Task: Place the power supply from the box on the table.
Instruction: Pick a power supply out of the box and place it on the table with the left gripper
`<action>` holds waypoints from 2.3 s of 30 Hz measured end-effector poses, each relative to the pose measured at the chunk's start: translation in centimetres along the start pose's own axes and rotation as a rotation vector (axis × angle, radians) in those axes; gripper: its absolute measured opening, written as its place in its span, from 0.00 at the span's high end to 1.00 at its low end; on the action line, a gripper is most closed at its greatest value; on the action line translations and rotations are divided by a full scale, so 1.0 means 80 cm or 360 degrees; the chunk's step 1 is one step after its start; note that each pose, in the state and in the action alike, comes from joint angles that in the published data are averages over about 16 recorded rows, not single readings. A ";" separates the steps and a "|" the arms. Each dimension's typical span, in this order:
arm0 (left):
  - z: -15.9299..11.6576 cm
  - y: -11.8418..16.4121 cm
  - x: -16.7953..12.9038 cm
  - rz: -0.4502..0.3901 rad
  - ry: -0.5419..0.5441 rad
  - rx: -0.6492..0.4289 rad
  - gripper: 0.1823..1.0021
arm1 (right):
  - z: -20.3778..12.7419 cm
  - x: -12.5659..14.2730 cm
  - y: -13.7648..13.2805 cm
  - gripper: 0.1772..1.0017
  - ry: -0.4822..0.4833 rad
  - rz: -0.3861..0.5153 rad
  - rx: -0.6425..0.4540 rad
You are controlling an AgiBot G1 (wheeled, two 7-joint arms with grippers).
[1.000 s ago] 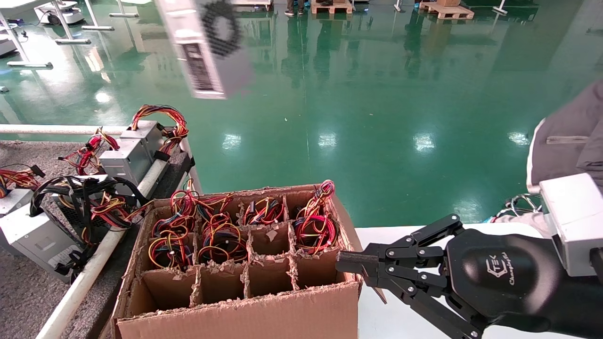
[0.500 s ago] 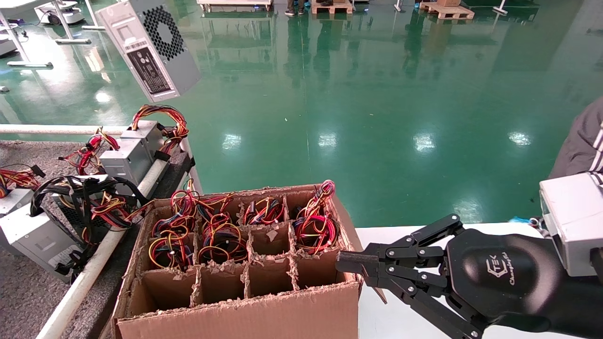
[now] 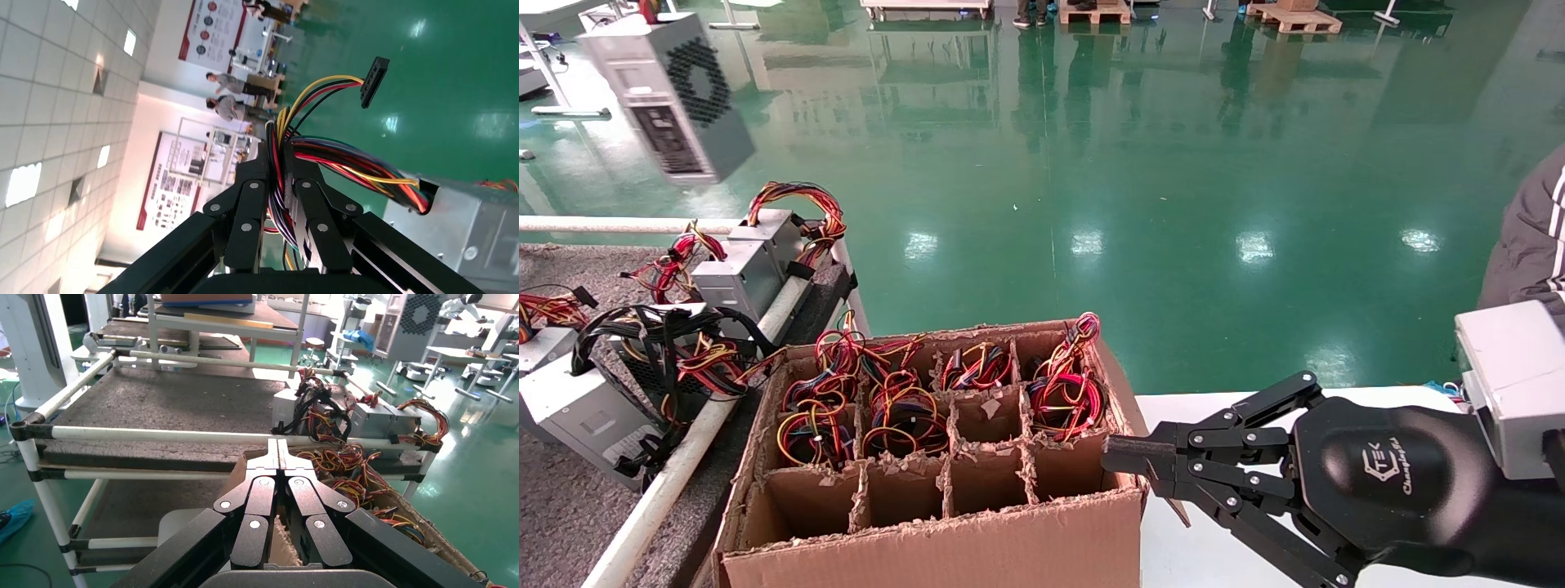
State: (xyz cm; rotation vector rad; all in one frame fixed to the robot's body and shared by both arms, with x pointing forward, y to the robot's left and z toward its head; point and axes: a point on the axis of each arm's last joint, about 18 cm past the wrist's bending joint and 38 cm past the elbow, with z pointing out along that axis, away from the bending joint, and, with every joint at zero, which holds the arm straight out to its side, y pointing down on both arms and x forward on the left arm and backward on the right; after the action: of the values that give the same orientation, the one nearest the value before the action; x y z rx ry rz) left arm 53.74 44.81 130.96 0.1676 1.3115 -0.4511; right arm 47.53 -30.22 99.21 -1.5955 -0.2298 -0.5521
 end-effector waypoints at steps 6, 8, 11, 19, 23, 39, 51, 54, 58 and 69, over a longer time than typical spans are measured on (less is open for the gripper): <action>-0.008 0.012 0.000 -0.0013 0.0017 -0.0072 0.96 | 0.000 0.000 0.000 0.98 0.0000 0.0000 0.0000; -0.010 0.017 0.001 -0.0018 0.0022 -0.0096 0.96 | 0.000 0.000 0.000 0.98 0.0000 0.0000 0.0000; -0.014 0.024 0.002 -0.0027 0.0033 -0.0132 0.97 | 0.000 0.000 0.000 0.98 0.0000 0.0000 0.0000; -0.021 0.042 0.009 -0.0053 0.0063 -0.0214 0.97 | 0.000 0.000 0.000 0.98 0.0000 0.0000 0.0000; -0.023 0.048 0.013 -0.0067 0.0081 -0.0244 0.97 | 0.000 0.000 0.000 0.98 0.0000 0.0000 0.0000; -0.026 0.071 0.037 -0.0136 0.0156 -0.0327 0.97 | 0.000 0.000 0.000 0.98 0.0000 0.0000 0.0000; -0.031 0.086 0.054 -0.0191 0.0205 -0.0383 0.97 | 0.000 0.000 0.000 0.98 0.0000 0.0000 0.0000; -0.032 0.090 0.056 -0.0202 0.0213 -0.0396 0.97 | 0.000 0.000 0.000 0.98 0.0000 0.0000 0.0000; -0.034 0.095 0.059 -0.0214 0.0219 -0.0415 0.97 | 0.000 0.000 0.000 0.98 0.0000 0.0000 0.0000; -0.043 0.110 0.062 -0.0230 0.0205 -0.0482 0.97 | 0.000 0.000 0.000 0.98 0.0000 0.0000 0.0000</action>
State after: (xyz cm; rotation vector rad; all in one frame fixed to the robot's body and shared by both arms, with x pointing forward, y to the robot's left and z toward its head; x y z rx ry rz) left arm 55.23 52.90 124.12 -0.1546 1.5080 -0.3626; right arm 47.53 -30.22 99.21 -1.5955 -0.2298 -0.5521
